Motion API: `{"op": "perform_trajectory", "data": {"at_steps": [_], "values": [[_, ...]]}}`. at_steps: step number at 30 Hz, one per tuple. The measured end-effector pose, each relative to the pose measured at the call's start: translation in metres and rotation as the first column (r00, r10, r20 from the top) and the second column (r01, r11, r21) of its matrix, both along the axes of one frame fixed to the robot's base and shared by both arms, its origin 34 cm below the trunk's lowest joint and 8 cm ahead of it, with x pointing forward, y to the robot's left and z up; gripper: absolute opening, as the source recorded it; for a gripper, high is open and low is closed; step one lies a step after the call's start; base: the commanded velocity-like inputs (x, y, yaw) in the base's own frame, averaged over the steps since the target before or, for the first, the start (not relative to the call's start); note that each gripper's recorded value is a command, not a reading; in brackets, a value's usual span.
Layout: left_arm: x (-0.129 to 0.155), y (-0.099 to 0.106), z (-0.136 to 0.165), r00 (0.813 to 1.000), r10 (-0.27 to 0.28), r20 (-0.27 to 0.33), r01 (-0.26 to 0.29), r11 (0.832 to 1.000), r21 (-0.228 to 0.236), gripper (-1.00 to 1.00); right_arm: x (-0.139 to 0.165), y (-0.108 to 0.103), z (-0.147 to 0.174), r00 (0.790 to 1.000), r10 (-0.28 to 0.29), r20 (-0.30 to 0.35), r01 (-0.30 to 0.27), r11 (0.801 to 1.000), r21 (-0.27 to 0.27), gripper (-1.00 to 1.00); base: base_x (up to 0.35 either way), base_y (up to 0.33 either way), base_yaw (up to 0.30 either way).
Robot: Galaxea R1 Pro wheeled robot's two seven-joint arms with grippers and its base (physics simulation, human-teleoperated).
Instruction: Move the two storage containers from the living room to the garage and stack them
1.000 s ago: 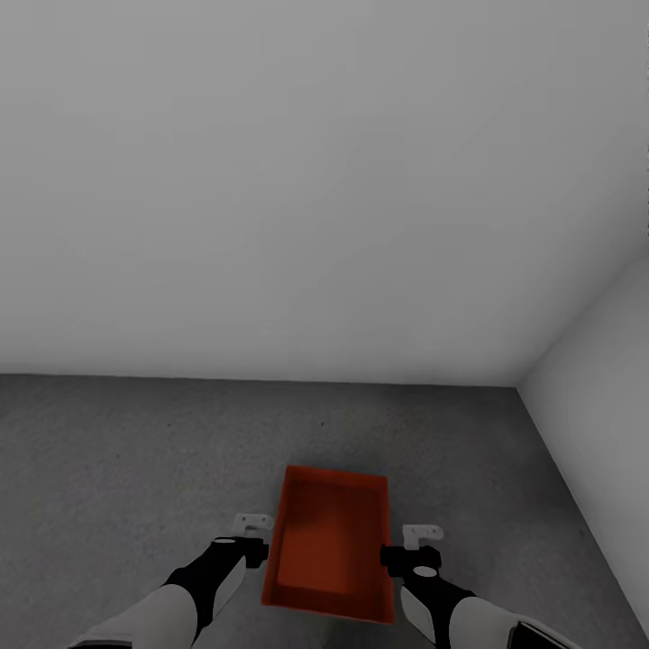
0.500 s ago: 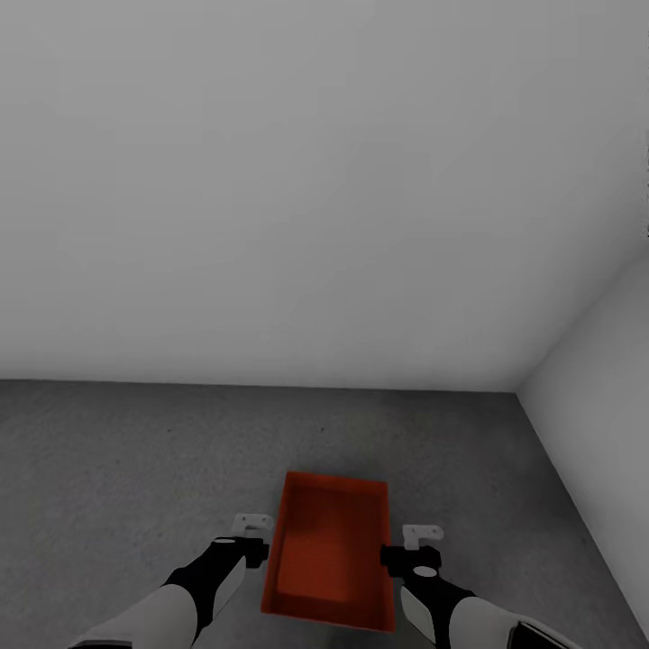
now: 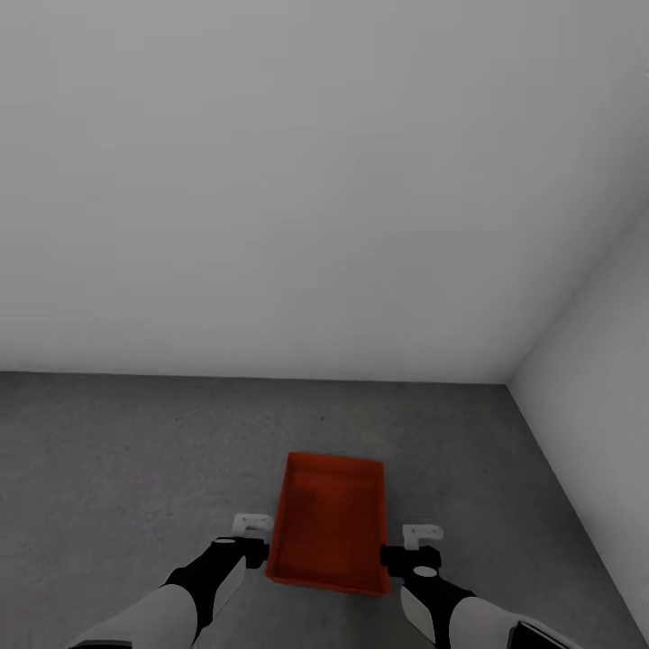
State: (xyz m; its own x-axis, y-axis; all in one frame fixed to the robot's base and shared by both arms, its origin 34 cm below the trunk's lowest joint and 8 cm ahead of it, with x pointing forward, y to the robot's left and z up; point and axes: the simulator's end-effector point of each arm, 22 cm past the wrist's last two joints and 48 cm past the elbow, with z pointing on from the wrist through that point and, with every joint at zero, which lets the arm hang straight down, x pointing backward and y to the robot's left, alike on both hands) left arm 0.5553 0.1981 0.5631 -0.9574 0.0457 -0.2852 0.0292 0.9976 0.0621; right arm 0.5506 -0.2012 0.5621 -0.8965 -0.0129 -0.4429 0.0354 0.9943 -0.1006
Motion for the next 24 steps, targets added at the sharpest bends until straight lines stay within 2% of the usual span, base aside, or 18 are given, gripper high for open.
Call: {"op": "perform_trajectory", "data": {"at_steps": [14,17,24], "values": [[0.003,0.0,0.005,1.0,0.002,0.008,-0.002,1.0,-0.002,1.0,0.005,0.004,0.006,1.0,0.015,0.013,-0.015,1.0,0.001,1.0,-0.344,0.0,0.0],[-0.009,0.0,0.0,1.0,0.001,-0.018,-0.001,1.0,-0.001,1.0,0.003,0.006,0.005,1.0,0.021,0.007,-0.021,1.0,0.003,1.0,-0.344,0.0,0.0],[-0.063,-0.002,-0.018,0.991,-0.007,-0.135,0.006,1.0,-0.005,1.0,0.0,0.014,0.004,0.999,0.032,-0.004,-0.032,0.999,0.018,1.0,-0.344,0.0,0.0]]}}
